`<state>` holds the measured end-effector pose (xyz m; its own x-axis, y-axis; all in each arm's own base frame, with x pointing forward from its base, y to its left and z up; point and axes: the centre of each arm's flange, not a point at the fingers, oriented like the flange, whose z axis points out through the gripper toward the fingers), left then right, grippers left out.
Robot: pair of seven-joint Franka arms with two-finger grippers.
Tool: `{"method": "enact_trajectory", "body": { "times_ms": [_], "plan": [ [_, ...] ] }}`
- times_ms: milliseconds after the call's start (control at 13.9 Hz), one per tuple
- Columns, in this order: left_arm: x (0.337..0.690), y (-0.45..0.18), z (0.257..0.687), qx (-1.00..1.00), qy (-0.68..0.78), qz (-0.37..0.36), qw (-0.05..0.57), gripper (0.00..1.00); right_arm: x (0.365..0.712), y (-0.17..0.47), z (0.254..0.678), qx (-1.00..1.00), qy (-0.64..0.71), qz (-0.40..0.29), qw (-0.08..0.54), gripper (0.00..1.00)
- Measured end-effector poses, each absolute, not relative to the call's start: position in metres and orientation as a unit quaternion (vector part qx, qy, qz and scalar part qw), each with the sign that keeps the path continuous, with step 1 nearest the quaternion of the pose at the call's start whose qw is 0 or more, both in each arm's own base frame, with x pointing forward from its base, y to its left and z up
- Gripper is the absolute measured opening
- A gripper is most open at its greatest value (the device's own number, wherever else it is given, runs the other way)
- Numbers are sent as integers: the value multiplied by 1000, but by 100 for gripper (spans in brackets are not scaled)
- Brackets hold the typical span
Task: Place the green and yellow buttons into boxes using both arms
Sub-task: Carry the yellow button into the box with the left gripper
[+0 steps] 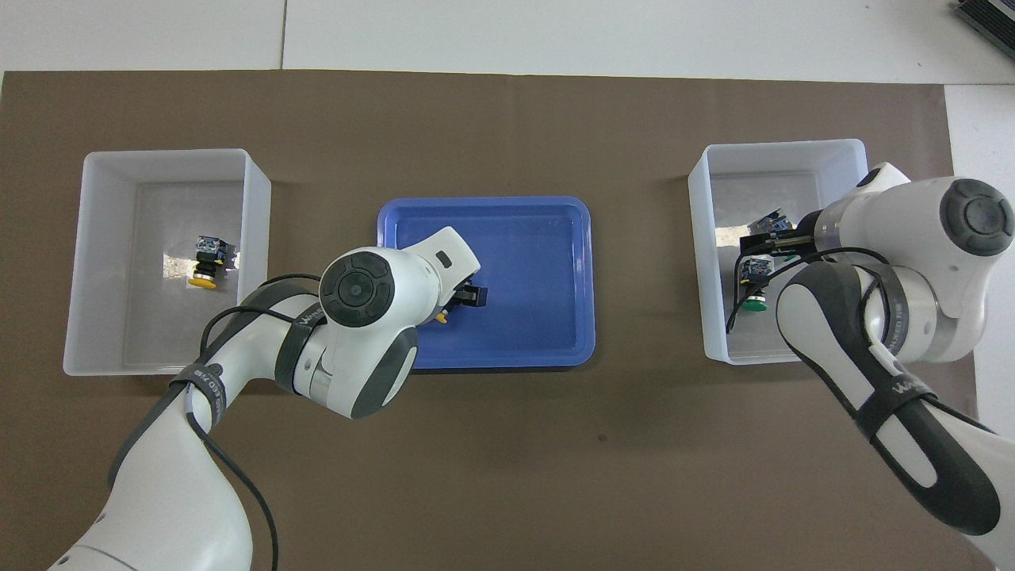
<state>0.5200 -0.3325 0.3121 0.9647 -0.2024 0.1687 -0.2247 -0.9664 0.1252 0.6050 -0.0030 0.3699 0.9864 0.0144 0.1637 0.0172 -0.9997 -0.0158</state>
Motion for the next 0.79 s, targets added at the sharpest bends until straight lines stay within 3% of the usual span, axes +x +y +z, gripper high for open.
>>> {"method": "enact_trajectory", "body": {
  "times_ms": [216,288,433,505,793],
  "plan": [
    [519,-335,299,989,-110,74,72,82,611,-1,426,-997,25,-74,12,100],
    [519,-336,298,989,-110,74,72,75,612,-2,446,-997,28,-70,12,100],
    [520,-335,298,989,-110,74,72,49,608,-7,486,-997,37,-64,12,100],
    [520,-335,299,989,-109,75,72,44,604,-9,502,-997,45,-64,12,100],
    [528,-333,308,989,-103,79,73,44,577,-11,552,-997,64,-53,5,100]
  ]
}}
